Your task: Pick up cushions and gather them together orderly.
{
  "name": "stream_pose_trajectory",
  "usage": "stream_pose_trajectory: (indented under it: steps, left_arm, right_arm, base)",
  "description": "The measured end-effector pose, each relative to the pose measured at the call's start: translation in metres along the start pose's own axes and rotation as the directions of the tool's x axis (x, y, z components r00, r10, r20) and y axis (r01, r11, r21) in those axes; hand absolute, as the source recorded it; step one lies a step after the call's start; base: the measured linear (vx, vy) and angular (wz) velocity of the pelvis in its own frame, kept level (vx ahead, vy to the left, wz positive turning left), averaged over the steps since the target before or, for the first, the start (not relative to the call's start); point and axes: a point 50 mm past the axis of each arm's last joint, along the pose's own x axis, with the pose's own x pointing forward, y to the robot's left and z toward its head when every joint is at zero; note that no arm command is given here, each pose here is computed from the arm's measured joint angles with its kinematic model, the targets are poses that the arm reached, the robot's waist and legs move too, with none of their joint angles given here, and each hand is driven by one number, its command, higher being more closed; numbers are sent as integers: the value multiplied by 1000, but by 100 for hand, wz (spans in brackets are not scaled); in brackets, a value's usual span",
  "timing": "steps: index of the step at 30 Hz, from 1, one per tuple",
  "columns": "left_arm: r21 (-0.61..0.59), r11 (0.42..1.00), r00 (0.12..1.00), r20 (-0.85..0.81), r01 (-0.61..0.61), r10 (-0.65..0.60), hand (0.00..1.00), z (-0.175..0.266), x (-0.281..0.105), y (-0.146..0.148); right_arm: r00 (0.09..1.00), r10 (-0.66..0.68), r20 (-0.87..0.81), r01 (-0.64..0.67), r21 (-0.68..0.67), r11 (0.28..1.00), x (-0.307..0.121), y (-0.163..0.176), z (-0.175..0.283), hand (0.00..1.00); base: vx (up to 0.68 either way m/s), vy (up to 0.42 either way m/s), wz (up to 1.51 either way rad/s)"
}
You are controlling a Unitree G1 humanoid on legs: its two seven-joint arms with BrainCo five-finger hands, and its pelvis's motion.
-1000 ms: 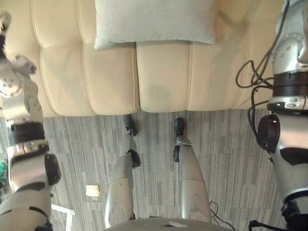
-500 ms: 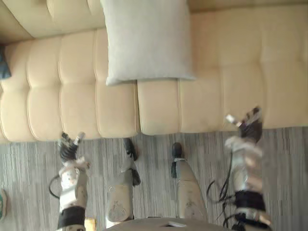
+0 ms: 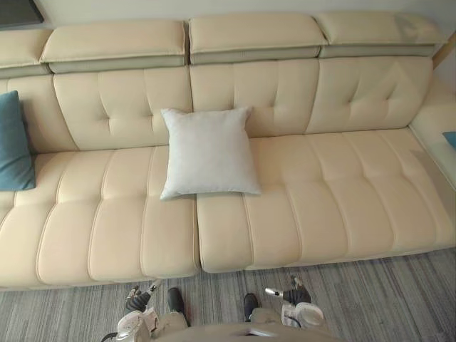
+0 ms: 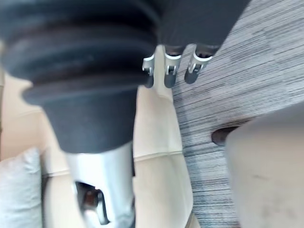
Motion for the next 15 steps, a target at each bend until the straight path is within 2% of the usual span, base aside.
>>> stream_pose_trajectory:
  steps: [2,4,13,15]
  left_arm:
    - [50,999,1000,-23,-5,6,0,-5,0,3]
    - [49,999,999,-44,-15,18,0,-8,1,6]
    - [-47,997,995,-75,-63,60,0,-10,2,12]
    - [-67,995,996,-70,-68,63,0,-8,2,9]
  right_arm:
    - [999,-13,-35,13,7,1000,0,-4,-7,0]
    - [999,-22,-43,22,7,1000,2,-6,-6,0]
    - [1000,-13,7,13,3,1000,8,0,15,0]
    - [1000,-13,-2,13,5,1000,7,1,11,0]
  base:
    - [6,28,-12]
    - [-4,38,-21]
    - [-88,30,-34]
    - [-70,-2,27]
